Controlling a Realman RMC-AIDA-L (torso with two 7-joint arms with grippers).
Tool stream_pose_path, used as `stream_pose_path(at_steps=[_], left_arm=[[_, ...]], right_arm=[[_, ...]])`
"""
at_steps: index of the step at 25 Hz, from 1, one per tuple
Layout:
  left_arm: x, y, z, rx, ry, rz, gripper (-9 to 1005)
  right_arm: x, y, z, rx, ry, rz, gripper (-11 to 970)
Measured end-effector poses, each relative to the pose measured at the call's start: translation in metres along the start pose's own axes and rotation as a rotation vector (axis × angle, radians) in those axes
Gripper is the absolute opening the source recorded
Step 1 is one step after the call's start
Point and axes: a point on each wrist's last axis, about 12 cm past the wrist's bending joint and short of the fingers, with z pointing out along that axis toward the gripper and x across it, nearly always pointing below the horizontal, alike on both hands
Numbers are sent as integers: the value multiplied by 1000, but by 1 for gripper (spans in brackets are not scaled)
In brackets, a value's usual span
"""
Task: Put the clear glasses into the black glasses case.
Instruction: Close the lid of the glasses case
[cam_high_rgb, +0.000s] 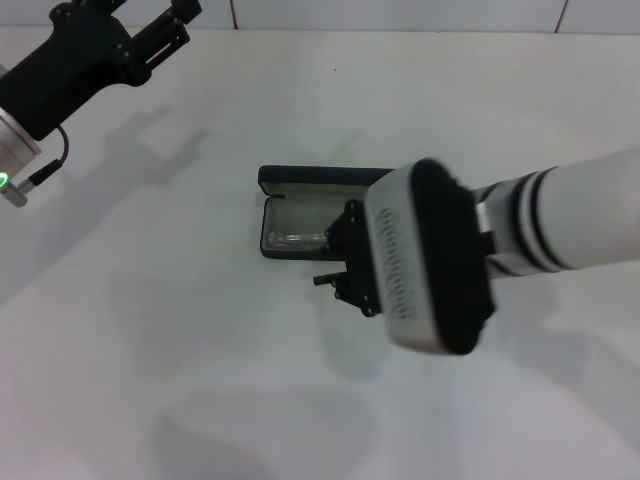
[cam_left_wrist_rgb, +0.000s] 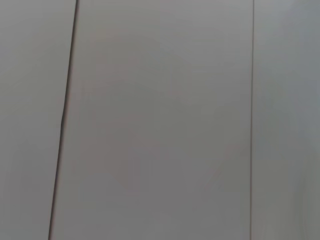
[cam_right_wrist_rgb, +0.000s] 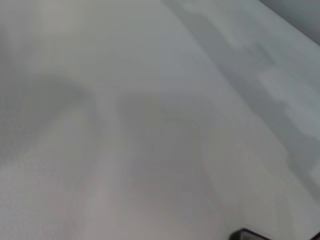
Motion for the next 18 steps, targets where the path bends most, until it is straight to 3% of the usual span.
stream_pose_path(at_steps=[6, 13, 18], left_arm=[[2, -1, 3, 8, 19, 4, 699], [12, -1, 9, -3, 104, 5, 699], [22, -6, 28, 18, 209, 3, 699]], right_arm=[[23, -17, -43, -26, -220, 201, 195], [98, -27, -82, 76, -468, 547, 196], [158, -18, -115, 271, -599, 817, 239]])
